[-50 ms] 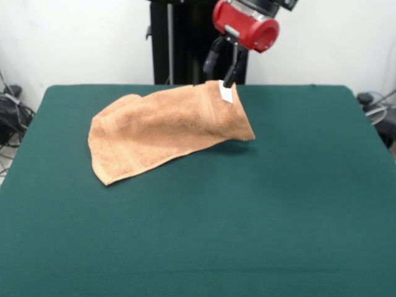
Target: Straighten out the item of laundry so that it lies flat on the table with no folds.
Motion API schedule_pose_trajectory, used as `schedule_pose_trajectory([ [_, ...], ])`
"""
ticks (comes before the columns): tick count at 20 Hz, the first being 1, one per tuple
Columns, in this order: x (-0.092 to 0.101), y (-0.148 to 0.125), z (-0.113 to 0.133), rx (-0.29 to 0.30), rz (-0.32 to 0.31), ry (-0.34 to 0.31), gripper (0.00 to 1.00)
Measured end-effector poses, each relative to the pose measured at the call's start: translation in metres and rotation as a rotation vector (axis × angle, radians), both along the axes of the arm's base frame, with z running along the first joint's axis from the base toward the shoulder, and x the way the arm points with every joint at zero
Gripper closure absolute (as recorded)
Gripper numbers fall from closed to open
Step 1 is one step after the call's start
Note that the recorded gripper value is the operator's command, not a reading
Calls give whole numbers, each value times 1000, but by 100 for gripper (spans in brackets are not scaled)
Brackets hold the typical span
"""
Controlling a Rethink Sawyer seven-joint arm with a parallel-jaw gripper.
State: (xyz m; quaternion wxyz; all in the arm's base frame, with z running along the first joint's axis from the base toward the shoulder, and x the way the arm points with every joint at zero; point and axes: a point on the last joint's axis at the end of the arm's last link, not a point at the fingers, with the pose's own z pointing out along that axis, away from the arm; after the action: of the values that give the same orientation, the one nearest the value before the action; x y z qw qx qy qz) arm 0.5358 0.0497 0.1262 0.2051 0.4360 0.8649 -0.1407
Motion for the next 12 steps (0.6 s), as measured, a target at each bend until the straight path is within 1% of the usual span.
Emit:
schedule_pose_trajectory([
  [4, -7, 3, -5, -28, 14, -2, 0],
  [7, -10, 7, -9, -31, 19, 8, 0],
  [8, -15, 12, -14, -34, 25, 19, 0],
  [12, -24, 25, -25, -39, 32, 37, 0],
])
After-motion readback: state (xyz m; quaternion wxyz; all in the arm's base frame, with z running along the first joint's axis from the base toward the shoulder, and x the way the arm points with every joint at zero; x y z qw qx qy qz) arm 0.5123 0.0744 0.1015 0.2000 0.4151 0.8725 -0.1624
